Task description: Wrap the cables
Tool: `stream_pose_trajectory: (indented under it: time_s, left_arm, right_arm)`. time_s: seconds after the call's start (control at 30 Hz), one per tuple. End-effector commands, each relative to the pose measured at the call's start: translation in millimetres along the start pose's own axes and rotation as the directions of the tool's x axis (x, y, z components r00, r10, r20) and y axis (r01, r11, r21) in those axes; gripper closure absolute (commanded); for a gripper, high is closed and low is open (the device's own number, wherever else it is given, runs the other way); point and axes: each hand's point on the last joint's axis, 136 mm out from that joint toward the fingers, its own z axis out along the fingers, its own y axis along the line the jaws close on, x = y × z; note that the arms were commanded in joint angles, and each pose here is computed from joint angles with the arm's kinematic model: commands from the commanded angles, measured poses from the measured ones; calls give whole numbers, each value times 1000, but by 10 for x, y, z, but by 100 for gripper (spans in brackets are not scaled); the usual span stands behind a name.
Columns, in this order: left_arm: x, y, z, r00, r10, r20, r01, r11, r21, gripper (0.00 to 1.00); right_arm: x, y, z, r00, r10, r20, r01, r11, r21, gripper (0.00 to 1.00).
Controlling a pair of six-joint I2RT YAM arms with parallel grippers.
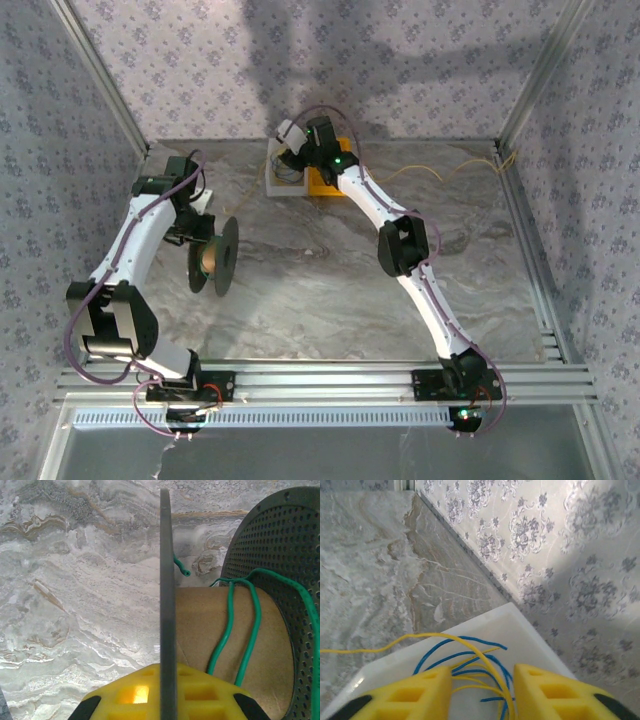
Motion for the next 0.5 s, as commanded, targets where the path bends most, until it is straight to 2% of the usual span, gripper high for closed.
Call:
stream_pose_trajectory:
  time_s: [0.0,0.23,0.43,0.47]
  left_arm:
    - [-25,-62,21,1000,-9,-4,9,999,40,100]
    - [-68,-99,38,1000,-8,8,8,998,61,100]
    - [-54,-129,25,1000,-16,25,14,997,77,100]
    - [-50,-130,21,999,-15,28,13,997,79,100]
  right_arm:
    - [-204,-159,-33,999,-22,43,19,997,81,75]
    - [-467,-218,-223,997,-62,55,57,995,87,100]
    - [-638,-193,-361,995,-73,68,69,996,63,100]
    - [-646,-183,-373,995,-71,72,67,996,52,96]
